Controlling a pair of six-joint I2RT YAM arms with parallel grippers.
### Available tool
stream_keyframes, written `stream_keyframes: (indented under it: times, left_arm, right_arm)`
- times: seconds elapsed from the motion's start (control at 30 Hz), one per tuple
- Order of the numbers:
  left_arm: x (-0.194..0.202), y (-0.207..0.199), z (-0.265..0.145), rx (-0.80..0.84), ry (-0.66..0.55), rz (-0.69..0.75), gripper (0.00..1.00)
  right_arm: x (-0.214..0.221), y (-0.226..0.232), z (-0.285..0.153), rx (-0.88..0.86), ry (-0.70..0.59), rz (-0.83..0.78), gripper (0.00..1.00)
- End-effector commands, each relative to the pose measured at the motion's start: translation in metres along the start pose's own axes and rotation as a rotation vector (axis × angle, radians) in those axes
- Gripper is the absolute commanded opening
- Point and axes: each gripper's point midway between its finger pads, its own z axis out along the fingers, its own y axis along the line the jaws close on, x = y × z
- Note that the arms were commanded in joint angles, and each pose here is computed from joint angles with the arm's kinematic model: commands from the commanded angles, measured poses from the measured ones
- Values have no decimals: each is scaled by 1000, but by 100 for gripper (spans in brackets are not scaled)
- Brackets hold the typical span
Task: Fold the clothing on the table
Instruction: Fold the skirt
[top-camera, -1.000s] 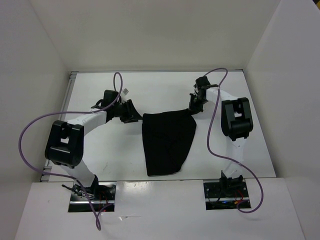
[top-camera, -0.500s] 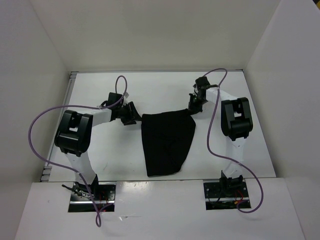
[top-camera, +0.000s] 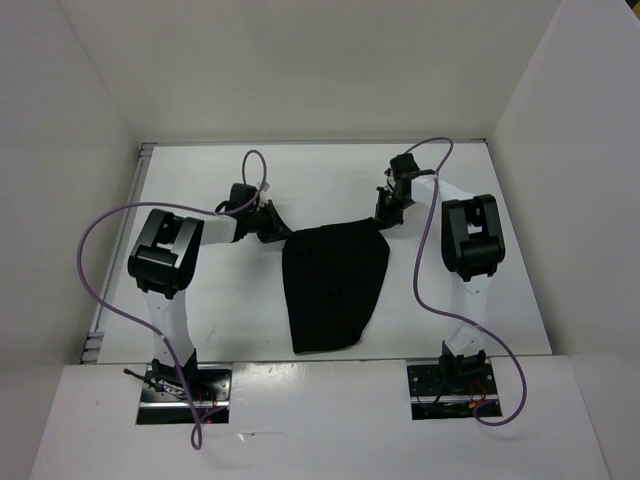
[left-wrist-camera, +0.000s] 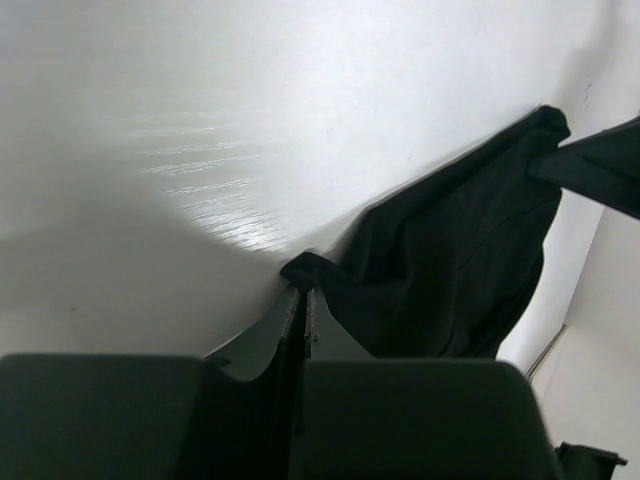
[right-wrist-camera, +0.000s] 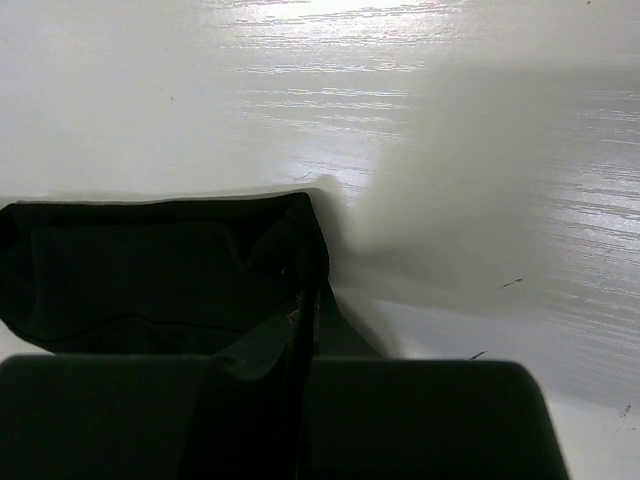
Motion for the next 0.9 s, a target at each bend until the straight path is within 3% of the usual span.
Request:
stream_keyframes:
  times: [0.0, 0.17, 0.37, 0.6, 0.7, 0.73, 0.87]
  left_arm:
    - [12, 13, 10, -27, 26, -27, 0]
    - [-36, -20, -43, 67, -102, -19, 0]
    - [-80, -77, -123, 104, -250, 104, 0]
    - [-99, -112, -143, 207, -269, 157, 0]
    - [-123, -132, -159, 261, -276, 179, 0]
    - [-147, -161, -180, 302, -331, 236, 0]
    - [-181, -223, -253, 368, -461, 373, 0]
  right_arm:
    - [13, -7, 17, 31, 44, -7, 0]
    - [-4, -5, -9, 52, -35, -5, 0]
    - [-20, 5, -53, 28, -122, 10, 0]
    - [-40, 37, -105, -53, -233, -23, 0]
    - [-70, 63, -149, -93, -336, -56, 0]
    - [-89, 80, -179, -124, -414, -82, 0]
    - [-114, 119, -279, -190, -644, -146, 0]
